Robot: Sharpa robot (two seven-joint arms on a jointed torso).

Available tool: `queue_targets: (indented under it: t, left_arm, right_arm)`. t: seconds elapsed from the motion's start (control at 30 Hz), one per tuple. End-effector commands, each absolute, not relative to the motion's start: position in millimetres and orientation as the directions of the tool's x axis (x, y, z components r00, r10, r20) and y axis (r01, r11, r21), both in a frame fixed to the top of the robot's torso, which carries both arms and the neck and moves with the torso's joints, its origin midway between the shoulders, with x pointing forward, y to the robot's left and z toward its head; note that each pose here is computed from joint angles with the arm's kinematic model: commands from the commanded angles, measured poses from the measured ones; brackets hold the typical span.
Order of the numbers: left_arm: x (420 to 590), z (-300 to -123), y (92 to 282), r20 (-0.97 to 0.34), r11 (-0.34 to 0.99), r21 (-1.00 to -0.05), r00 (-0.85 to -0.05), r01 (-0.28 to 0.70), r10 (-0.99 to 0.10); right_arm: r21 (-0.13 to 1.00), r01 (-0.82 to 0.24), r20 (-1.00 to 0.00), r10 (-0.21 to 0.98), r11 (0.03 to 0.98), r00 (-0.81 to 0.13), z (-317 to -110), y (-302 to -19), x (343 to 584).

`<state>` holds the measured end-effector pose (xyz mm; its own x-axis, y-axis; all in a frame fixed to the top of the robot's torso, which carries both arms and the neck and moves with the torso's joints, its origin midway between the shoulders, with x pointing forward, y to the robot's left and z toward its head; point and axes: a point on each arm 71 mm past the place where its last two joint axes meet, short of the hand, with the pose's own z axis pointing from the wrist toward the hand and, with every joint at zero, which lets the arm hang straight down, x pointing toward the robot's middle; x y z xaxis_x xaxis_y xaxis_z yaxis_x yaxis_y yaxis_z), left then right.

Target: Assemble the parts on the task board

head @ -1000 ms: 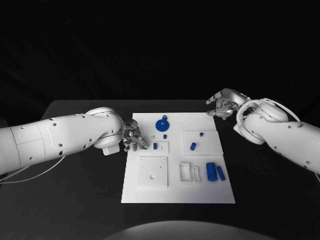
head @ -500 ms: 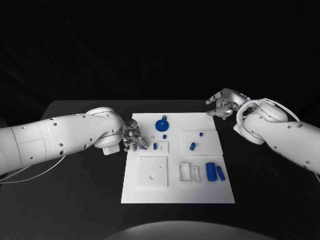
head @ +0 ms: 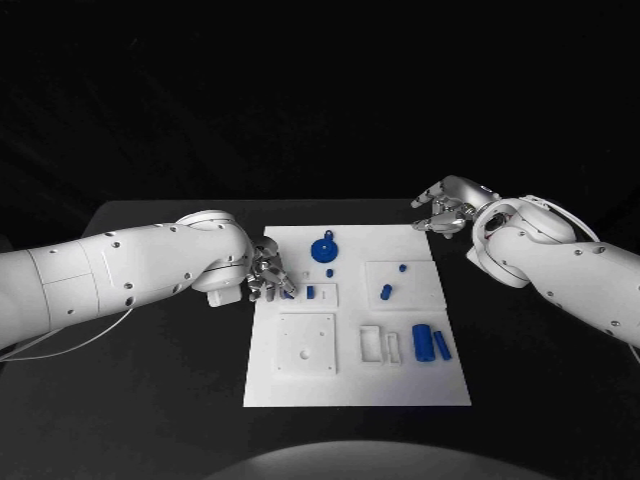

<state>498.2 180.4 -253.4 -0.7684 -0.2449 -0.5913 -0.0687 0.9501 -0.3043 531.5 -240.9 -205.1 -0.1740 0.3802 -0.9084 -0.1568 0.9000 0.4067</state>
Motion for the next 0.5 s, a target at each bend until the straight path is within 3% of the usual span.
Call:
queue_targets:
  t: [0.03,0.5]
  left_arm:
    - [489.6,-261.4,172.4,-0.551,0.963,-0.268,-0.814,-0.035,-0.183]
    - [492.0,-259.1,168.9,-0.594,0.963,-0.267,-0.782,-0.030,-0.189]
  right_arm:
    - [0.396,-0.162,-0.912,0.367,0.904,-0.182,-205.7,-241.0,531.2]
    - [0.395,-0.161,-0.912,0.366,0.904,-0.183,-205.8,-241.2,531.1]
